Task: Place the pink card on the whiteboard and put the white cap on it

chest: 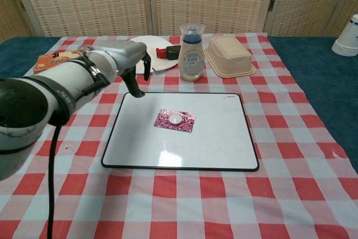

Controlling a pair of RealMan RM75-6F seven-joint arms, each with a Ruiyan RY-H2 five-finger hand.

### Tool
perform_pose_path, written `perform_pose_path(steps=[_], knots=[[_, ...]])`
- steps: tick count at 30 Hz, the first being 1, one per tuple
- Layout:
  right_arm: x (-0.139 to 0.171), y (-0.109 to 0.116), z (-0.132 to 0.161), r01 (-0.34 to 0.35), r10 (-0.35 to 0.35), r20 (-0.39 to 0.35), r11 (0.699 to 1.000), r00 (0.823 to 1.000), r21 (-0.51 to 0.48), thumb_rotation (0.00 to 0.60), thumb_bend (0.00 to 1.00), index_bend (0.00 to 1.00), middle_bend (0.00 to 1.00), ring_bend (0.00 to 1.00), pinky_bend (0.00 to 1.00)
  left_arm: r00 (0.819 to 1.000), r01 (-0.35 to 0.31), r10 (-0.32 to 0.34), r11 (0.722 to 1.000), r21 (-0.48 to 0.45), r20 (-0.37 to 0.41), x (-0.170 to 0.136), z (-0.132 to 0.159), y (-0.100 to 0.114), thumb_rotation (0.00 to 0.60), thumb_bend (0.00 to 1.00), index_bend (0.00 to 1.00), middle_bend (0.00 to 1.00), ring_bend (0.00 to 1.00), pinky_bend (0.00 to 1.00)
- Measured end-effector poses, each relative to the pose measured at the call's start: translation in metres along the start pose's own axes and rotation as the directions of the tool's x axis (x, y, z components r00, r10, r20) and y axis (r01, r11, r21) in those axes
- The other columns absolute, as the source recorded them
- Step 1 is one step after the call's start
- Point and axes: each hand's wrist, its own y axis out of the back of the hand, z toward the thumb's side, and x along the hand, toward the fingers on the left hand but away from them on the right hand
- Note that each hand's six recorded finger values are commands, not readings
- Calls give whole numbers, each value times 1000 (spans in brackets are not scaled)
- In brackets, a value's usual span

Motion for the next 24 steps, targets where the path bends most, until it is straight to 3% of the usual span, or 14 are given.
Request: perform_pose_path(steps=[5,7,10,12,13,15,19,24], knots=[[-3,-2,-1,-9,9,9,1000,1000,3,600,0,73,35,0,0,997,-30,30,1000,-3,-65,-11,-62,17,600,242,449,987,983,992],[-3,-3,0,-11,11,8,1000,1000,7,600,0,73,35,0,0,995,-43,42,999,-12,-85,-23,-90,21,600,231,360,873,882,936],[-4,-5,1,-16,16,6,1000,1000,13,600,0,73,35,0,0,991,-75,71,997,-36,-112,-46,-128,26,600,213,192,529,577,755],[-4,-6,1,-18,18,7,1000,1000,17,600,0,73,35,0,0,989,-99,92,993,-59,-116,-59,-143,26,600,194,69,267,319,550],[-4,-7,1,-17,17,8,1000,1000,17,600,0,73,35,0,0,988,-118,108,990,-80,-112,-67,-150,25,600,186,26,168,209,444],[-4,-6,1,-13,13,10,1000,1000,17,600,0,73,35,0,0,985,-150,139,982,-112,-103,-79,-159,23,600,177,0,63,77,308],[-4,-4,1,-6,6,11,1000,1000,6,600,0,73,35,0,0,976,-211,196,961,-179,-98,-111,-190,9,600,153,0,0,0,160],[-4,-1,-1,7,-7,19,1000,1000,3,600,0,73,35,0,0,972,-207,182,963,-173,-150,-139,-233,-18,600,145,0,0,0,50]])
